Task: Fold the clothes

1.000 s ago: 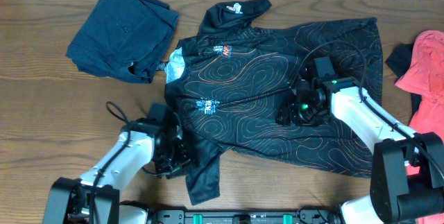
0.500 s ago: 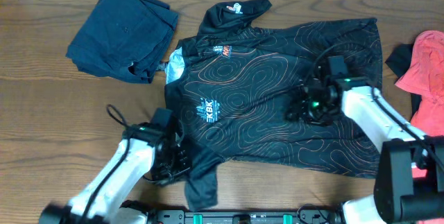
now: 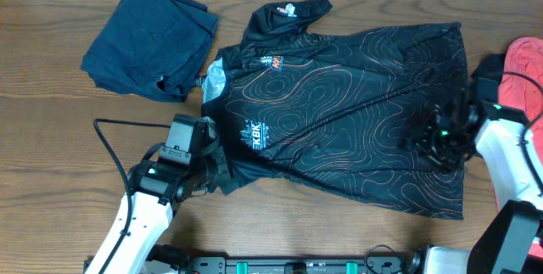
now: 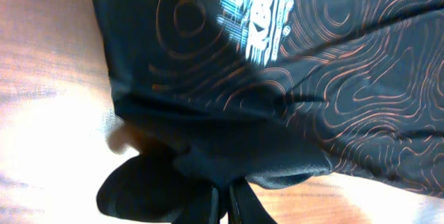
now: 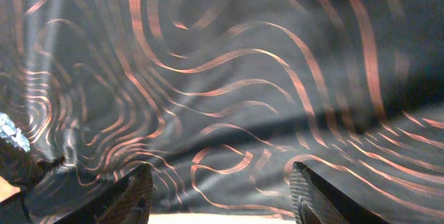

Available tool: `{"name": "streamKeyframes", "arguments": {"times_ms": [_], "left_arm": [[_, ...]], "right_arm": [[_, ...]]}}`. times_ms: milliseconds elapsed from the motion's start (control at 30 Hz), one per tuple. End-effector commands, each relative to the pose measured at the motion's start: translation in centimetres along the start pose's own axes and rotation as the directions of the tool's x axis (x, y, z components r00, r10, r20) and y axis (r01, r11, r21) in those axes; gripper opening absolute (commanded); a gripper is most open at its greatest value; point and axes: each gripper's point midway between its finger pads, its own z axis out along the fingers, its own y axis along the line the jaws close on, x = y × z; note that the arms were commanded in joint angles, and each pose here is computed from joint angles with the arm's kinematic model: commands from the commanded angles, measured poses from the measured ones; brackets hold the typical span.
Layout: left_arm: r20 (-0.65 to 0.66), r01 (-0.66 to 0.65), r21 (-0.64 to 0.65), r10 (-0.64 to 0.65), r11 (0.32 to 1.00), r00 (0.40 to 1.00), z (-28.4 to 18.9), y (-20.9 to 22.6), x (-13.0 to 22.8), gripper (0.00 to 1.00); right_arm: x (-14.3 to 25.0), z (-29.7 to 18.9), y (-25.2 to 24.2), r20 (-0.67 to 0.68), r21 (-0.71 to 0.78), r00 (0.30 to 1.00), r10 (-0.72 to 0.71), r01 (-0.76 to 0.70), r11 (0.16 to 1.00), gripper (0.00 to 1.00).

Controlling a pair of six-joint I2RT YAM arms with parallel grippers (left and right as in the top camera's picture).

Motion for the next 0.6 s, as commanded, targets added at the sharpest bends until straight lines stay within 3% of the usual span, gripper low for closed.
{"name": "streamKeyframes", "arguments": {"times_ms": [0,200,333,567], "left_arm": [[0.040,-0.033,0.002,0.033,0.999,0.999,-0.3,-0.4,-1.0,0.06],[0.034,-0.032,-0.003,0.032,0.999,0.999,-0.3,-0.2,-0.8,0.06],[0.029,-0.032,-0.005,0.032,0.999,0.999,-0.3,-0.2,-0.7,0.06],[0.018,-0.029,-0.012,0.029,1.000,0.999,-0.3,0.0,-0.5,0.06]], "right_arm": [[0.5,-0.5,-1.3,-0.014,0.013,0.998,0.054,-0.054,0.998,0.62],[2.8,0.4,-5.2,-0.065,0.179,0.989,0.132,-0.119,0.977,0.63],[2.8,0.5,-8.6,-0.001,0.290,0.968,0.250,-0.239,0.927,0.64],[3.8,0.2,-12.2,0.009,0.237,0.884,0.466,-0.455,0.858,0.64]]}}
